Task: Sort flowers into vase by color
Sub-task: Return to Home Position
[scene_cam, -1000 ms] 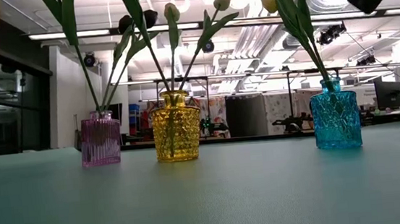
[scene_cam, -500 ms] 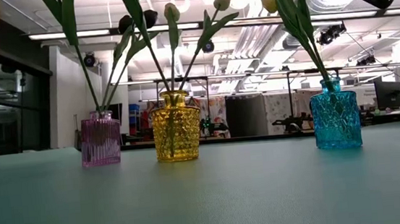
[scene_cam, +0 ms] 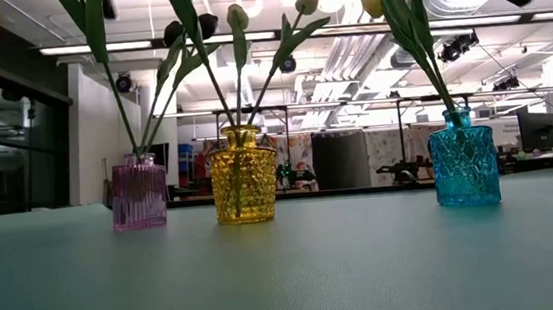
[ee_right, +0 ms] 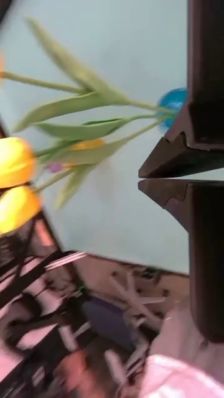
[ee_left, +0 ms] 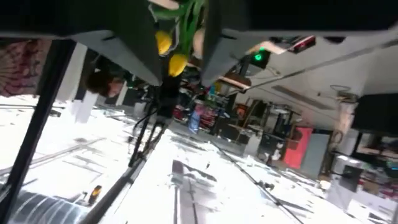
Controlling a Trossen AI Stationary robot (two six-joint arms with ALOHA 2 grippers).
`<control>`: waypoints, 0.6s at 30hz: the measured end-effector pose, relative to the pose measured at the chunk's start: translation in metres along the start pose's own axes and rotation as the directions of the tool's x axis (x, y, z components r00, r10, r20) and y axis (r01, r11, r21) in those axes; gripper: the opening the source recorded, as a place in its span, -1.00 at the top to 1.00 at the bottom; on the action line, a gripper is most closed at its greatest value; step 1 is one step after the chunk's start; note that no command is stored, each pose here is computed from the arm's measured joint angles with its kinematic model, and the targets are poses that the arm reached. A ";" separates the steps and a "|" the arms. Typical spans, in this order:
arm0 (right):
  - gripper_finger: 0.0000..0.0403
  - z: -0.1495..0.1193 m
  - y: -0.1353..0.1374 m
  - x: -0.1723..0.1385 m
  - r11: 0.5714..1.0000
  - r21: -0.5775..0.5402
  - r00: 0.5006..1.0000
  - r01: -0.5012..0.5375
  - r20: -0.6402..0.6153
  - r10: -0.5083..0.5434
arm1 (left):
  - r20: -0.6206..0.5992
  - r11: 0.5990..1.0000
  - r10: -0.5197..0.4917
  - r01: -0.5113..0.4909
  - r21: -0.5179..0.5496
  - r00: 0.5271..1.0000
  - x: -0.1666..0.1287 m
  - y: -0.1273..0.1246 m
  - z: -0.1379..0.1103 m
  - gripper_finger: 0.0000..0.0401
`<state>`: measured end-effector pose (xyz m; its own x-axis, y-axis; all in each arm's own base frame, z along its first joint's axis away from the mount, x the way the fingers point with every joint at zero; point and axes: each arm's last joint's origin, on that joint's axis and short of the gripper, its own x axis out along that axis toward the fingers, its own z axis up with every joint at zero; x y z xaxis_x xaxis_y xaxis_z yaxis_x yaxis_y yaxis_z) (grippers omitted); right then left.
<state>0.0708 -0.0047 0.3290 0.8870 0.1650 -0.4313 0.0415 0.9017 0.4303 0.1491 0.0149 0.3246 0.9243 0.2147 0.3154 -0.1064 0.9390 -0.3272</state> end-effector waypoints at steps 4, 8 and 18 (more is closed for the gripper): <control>0.99 0.009 0.003 0.000 1.000 0.009 0.995 -0.026 0.093 0.025 | 0.035 1.000 0.016 -0.016 -0.005 0.999 -0.025 0.012 -0.023 0.88; 0.99 0.013 0.004 -0.001 0.999 0.017 0.990 -0.033 0.137 0.030 | 0.088 0.999 0.019 -0.016 -0.032 0.996 -0.046 0.023 -0.047 0.95; 1.00 0.008 0.005 -0.010 1.000 0.025 0.987 -0.012 0.162 0.007 | 0.080 0.984 0.081 -0.067 -0.163 0.994 -0.072 0.043 -0.093 1.00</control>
<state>0.0657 -0.0050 0.3415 0.9500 0.1049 -0.2940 0.0427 0.8893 0.4554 0.1121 0.0153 0.2049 0.8804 0.3107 0.3582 -0.1070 0.8661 -0.4882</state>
